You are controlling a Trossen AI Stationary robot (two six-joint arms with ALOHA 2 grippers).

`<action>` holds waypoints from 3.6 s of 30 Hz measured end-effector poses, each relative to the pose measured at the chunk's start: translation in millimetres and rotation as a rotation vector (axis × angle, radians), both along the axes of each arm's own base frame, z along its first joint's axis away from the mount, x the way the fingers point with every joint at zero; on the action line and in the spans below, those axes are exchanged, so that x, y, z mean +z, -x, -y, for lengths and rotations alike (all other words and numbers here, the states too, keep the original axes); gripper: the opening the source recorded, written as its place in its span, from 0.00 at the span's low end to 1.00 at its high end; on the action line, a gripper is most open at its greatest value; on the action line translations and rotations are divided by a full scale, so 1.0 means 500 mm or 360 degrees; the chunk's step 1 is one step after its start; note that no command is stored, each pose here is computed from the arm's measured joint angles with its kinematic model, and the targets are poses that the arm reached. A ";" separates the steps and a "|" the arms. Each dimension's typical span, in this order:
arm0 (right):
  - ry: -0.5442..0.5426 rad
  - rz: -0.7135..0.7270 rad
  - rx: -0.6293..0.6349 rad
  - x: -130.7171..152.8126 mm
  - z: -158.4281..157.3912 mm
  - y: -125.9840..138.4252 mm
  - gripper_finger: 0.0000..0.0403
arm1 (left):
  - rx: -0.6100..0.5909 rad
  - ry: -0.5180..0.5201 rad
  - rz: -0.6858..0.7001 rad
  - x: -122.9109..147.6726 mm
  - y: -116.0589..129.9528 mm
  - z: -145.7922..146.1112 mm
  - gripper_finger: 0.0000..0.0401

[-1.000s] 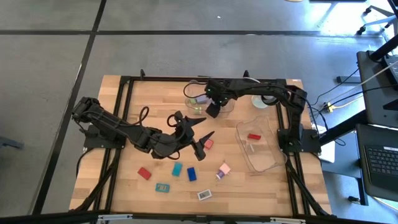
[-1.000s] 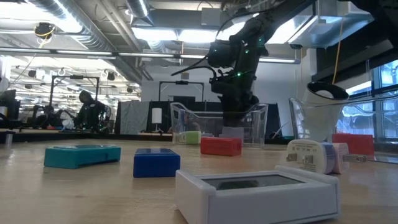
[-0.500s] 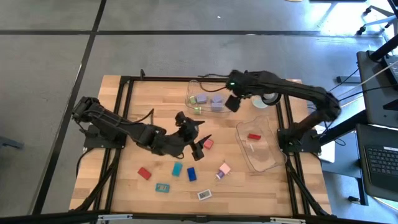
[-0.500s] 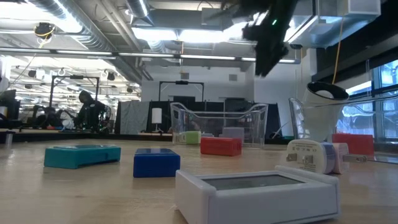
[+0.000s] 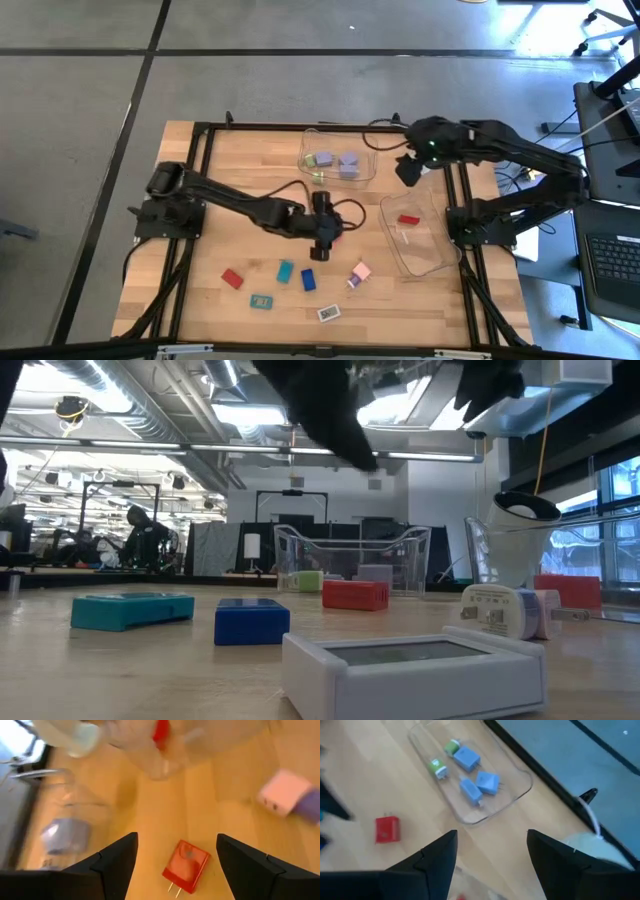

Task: Pick & Place Office items
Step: Put the large red charger adapter into the top transparent bin

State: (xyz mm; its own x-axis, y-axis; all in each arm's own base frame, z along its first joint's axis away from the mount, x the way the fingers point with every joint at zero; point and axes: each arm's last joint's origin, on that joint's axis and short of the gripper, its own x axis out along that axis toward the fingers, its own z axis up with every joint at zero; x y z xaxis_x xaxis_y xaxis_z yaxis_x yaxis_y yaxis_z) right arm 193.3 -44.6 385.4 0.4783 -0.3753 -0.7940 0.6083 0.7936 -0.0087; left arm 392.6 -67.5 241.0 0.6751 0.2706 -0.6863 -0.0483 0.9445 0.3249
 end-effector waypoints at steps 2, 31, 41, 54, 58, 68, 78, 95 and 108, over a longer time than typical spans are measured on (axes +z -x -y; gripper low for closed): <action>-0.0012 0.0001 -0.0001 0.003 -0.010 0.009 0.60 | -0.0104 0.0023 -0.0102 -0.033 -0.013 -0.008 0.67; -0.0082 0.0013 0.0094 0.001 -0.091 0.017 0.60 | -0.0340 0.0280 -0.0506 -0.200 -0.056 -0.138 0.61; -0.0030 0.0012 0.0077 0.002 -0.092 0.018 0.60 | -0.0075 0.0426 -0.0385 -0.175 -0.056 -0.126 0.51; 0.0124 0.0020 -0.0014 0.004 -0.086 0.019 0.60 | 0.0365 0.0223 0.0609 0.106 -0.011 -0.117 0.51; 0.0123 0.0025 -0.0013 0.004 -0.086 0.018 0.60 | 0.0510 0.0100 0.0891 0.195 0.033 -0.106 0.51; 0.0151 0.0039 0.0042 0.007 -0.087 0.014 0.60 | 0.0528 -0.0020 0.1361 0.304 0.078 -0.062 0.54; 0.0182 0.0132 0.0102 0.016 -0.088 0.002 0.60 | 0.0661 -0.0053 0.1446 0.313 0.086 -0.034 0.54; 0.0265 0.0290 0.0328 0.035 -0.092 -0.022 0.60 | 0.0822 -0.0048 0.1458 0.309 0.092 -0.018 0.54; 0.0292 0.0570 0.0327 0.061 -0.093 -0.045 0.60 | 0.0846 -0.0110 0.1134 0.256 0.090 -0.023 0.54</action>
State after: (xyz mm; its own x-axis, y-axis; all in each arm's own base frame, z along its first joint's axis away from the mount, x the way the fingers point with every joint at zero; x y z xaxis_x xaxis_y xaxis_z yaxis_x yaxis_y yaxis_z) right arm 215.7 2.1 416.1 0.7901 -0.3630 -0.4939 0.4286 0.9033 0.0218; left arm 347.4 -56.2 368.9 0.7089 0.6948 -0.1217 -0.6867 0.7192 0.1059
